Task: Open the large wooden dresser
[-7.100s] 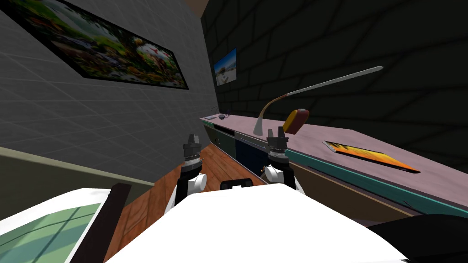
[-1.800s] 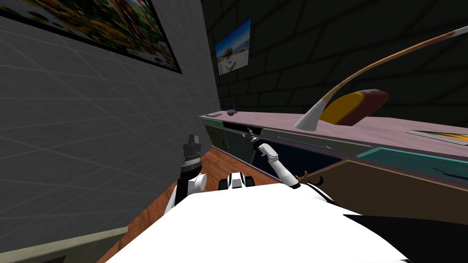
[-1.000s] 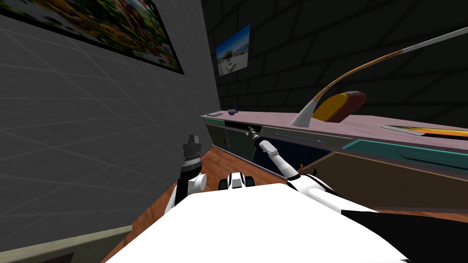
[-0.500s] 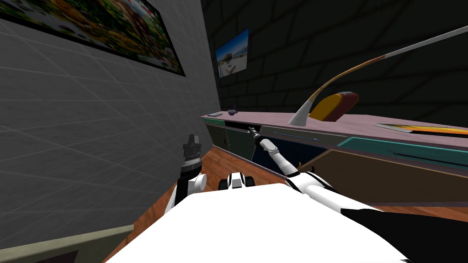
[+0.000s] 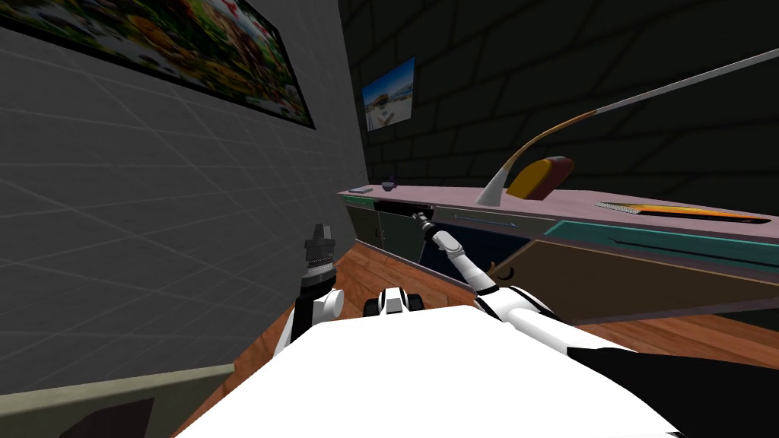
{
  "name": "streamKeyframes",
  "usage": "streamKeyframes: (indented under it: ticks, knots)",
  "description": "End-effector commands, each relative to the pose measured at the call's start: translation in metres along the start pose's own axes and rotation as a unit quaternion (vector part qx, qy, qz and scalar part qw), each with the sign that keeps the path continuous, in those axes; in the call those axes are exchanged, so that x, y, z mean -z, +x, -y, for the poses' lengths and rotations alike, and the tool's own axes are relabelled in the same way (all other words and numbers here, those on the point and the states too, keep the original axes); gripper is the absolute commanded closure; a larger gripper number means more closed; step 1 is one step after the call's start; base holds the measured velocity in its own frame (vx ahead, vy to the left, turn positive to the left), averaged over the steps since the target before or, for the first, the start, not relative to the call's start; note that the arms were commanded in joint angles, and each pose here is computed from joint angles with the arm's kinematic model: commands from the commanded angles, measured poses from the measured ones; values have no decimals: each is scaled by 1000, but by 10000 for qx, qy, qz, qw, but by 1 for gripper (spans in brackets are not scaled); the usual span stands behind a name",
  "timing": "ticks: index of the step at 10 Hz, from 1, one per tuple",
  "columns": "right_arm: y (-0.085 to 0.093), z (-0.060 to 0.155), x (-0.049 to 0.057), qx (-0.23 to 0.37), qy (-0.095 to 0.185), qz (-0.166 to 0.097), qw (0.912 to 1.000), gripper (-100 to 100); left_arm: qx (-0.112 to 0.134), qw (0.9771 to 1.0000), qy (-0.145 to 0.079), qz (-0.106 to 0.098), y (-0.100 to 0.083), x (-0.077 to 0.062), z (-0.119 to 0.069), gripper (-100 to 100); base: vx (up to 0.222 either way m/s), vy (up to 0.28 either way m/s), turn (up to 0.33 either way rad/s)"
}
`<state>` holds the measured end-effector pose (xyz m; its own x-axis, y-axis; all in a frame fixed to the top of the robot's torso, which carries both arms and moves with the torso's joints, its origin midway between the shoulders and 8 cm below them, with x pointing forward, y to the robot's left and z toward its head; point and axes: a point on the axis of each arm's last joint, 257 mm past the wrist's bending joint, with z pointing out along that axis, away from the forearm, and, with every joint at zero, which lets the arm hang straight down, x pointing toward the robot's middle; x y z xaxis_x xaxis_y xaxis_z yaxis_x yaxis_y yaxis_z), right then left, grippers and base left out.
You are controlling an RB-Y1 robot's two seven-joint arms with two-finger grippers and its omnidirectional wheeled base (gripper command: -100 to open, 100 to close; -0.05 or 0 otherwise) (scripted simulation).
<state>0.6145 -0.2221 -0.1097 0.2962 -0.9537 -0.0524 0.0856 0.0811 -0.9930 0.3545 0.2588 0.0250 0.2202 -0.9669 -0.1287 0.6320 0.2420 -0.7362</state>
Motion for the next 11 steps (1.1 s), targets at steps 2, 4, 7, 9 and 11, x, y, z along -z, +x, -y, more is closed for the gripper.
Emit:
streamKeyframes:
  ticks: [2, 4, 7, 9, 11]
  knots:
    - [6, 4, -3, 8, -63, 75, 10000, -100, -1, 10000, -1, 0, 0, 0, 0, 0, -64, 58, -19]
    - [11, 10, -5, 11, -66, 91, 9999, -100, -2, 10000, -1, 0, 0, 0, 0, 0, -10, 58, -19]
    - [32, 32, -12, 18, -73, 141, 9999, -100, -1, 10000, -1, 0, 0, 0, 0, 0, -21, 85, -35]
    - [48, 52, -16, 17, -68, 166, 9998, -100, -1, 10000, -1, 0, 0, 0, 0, 0, -34, 88, -33]
    - [42, 45, -17, 11, -66, 155, 9999, 0, -2, 10000, -1, 0, 0, 0, 0, 0, -14, 26, -5]
